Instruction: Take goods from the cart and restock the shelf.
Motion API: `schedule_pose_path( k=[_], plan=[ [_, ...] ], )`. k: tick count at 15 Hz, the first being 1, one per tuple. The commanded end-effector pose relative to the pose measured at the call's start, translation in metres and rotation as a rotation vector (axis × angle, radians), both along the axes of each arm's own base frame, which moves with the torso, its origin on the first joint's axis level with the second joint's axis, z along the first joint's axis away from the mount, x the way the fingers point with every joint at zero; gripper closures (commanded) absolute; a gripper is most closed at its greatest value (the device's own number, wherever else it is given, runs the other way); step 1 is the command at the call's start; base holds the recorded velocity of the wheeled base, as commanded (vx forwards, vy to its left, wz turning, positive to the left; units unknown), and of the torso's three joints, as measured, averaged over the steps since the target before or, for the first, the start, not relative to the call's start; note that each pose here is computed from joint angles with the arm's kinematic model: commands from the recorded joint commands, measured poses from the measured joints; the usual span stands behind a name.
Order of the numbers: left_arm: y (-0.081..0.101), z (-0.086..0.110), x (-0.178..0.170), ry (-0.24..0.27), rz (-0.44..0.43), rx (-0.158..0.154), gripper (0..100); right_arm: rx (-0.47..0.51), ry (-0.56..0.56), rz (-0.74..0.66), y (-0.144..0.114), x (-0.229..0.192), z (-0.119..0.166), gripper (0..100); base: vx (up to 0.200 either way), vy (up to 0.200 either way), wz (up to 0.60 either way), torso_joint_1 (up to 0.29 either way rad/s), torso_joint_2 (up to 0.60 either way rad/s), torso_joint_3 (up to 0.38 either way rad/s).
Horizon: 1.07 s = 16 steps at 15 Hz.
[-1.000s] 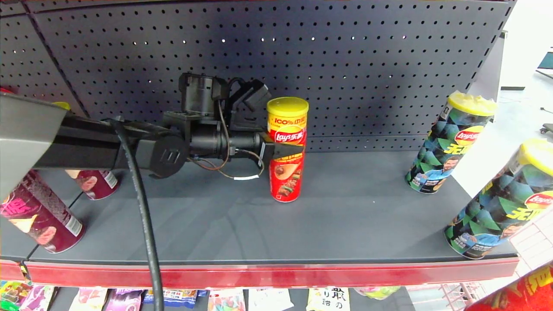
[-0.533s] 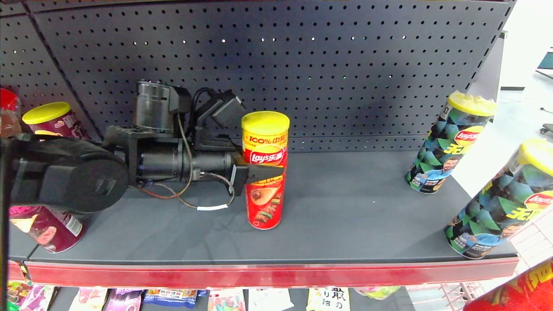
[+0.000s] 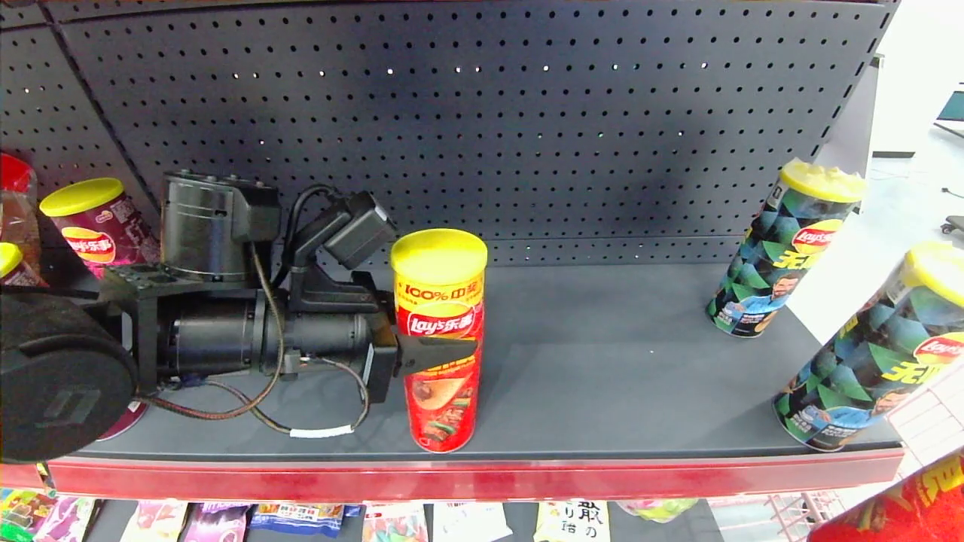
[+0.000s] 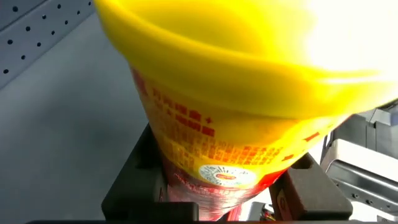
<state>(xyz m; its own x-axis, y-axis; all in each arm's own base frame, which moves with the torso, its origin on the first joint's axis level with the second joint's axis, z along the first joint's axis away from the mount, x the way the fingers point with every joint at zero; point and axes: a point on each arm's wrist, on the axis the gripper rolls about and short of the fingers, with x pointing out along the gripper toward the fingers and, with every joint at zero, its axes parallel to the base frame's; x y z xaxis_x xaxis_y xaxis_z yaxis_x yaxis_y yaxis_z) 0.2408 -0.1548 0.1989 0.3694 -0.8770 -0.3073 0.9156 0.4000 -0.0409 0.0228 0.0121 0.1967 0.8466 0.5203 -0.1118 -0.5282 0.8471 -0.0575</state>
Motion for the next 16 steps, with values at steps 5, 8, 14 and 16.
schedule_pose_path(
  k=[5, 8, 14, 16],
  plan=[
    [0.006, -0.003, -0.011, 0.004, 0.001, -0.006, 100, 0.000, -0.003, 0.001, 0.000, 0.000, 0.001, 100, 0.000, 0.000, 0.00, 0.000, 0.00, 0.000],
    [0.006, -0.001, -0.012, 0.001, 0.001, -0.009, 100, 0.000, -0.003, 0.001, 0.000, 0.000, 0.001, 100, 0.000, 0.000, 0.00, 0.000, 0.00, 0.000],
    [0.005, -0.007, -0.020, 0.015, -0.020, 0.003, 100, 0.000, -0.009, 0.001, 0.000, -0.001, 0.002, 100, 0.000, 0.000, 0.00, 0.000, 0.00, 0.000],
    [0.005, -0.008, -0.021, 0.017, -0.020, 0.004, 100, 0.001, -0.011, 0.000, 0.000, -0.001, 0.002, 100, 0.000, 0.000, 0.00, 0.000, 0.00, 0.000]
  ],
)
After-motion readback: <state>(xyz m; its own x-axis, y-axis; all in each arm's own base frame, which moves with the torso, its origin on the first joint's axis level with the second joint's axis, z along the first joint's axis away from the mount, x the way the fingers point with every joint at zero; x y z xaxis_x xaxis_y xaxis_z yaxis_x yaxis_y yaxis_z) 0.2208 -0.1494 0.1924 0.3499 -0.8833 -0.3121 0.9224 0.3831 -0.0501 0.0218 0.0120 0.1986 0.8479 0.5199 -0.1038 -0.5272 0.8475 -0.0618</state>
